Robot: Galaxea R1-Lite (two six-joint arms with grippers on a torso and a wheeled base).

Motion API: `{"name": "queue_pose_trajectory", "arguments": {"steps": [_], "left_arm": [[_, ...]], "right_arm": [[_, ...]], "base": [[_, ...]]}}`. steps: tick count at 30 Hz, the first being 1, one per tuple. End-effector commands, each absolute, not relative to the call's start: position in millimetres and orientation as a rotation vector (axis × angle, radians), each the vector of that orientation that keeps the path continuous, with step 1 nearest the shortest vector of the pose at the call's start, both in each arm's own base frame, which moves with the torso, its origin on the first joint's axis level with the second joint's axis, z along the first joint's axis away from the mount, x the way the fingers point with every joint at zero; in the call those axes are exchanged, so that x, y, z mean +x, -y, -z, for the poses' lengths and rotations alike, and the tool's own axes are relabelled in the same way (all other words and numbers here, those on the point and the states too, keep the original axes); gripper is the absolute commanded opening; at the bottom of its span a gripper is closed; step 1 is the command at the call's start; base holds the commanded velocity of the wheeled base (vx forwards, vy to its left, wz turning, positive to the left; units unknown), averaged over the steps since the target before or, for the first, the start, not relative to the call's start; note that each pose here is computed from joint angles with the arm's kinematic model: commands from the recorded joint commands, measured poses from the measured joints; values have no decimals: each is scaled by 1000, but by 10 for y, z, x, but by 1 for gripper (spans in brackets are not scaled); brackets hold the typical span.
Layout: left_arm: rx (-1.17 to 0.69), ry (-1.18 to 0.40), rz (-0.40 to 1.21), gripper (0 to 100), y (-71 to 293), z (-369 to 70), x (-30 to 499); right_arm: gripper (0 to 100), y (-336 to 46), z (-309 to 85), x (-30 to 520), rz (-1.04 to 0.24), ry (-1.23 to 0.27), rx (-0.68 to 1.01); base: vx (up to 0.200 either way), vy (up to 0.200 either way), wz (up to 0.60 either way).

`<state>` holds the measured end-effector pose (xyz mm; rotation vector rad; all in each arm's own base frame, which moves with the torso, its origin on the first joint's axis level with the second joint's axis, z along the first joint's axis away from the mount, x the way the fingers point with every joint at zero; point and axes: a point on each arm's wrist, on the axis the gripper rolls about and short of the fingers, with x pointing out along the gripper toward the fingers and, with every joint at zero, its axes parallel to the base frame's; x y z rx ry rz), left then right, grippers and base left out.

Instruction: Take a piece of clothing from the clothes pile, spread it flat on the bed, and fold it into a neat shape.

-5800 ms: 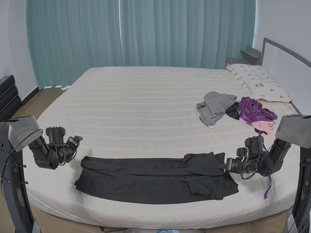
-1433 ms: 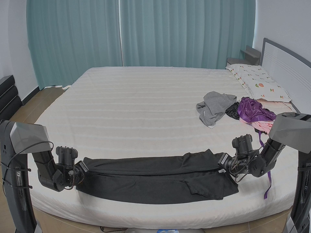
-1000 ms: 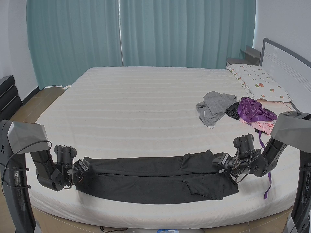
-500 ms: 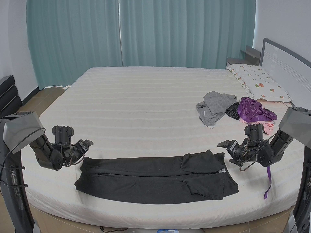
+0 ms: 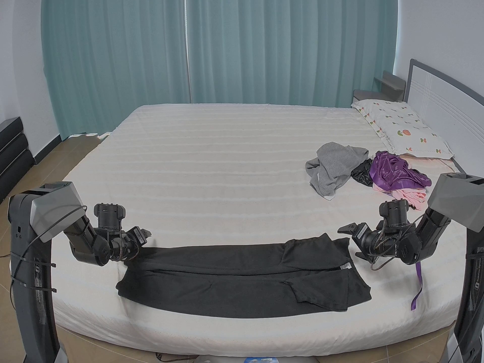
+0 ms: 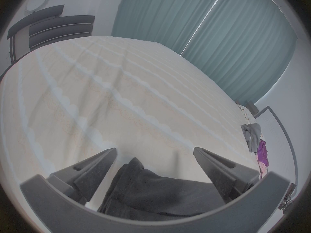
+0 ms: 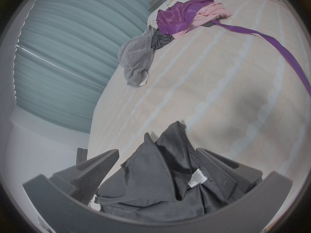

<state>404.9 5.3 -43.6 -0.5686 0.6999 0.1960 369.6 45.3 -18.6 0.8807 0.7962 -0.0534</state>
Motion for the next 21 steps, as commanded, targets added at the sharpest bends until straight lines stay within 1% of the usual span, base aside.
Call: {"name": "queue_pose_trajectory", "arguments": {"steps": [1,3,6,10,21], "left_arm": [[-565,-704,-216,0,-54,524,4084],[-552,-675,-270,0,-86,530,4102],[-561,-653,-301,0,-129,522,4096],[-606,-620,-321,0,-186,494,4106],[-623,-611,-338,0,-250,498,4113]], "right_arm": [[100,-457,217,3683,57,-807,880],[100,-457,219,3679,58,-808,880],[100,-457,219,3679,59,-808,881],[100,-457,219,3679,58,-808,880],[100,-462,219,3678,57,-808,877]], "base": [[0,0,0],[0,0,0],[0,0,0],[0,0,0],[0,0,0]]}}
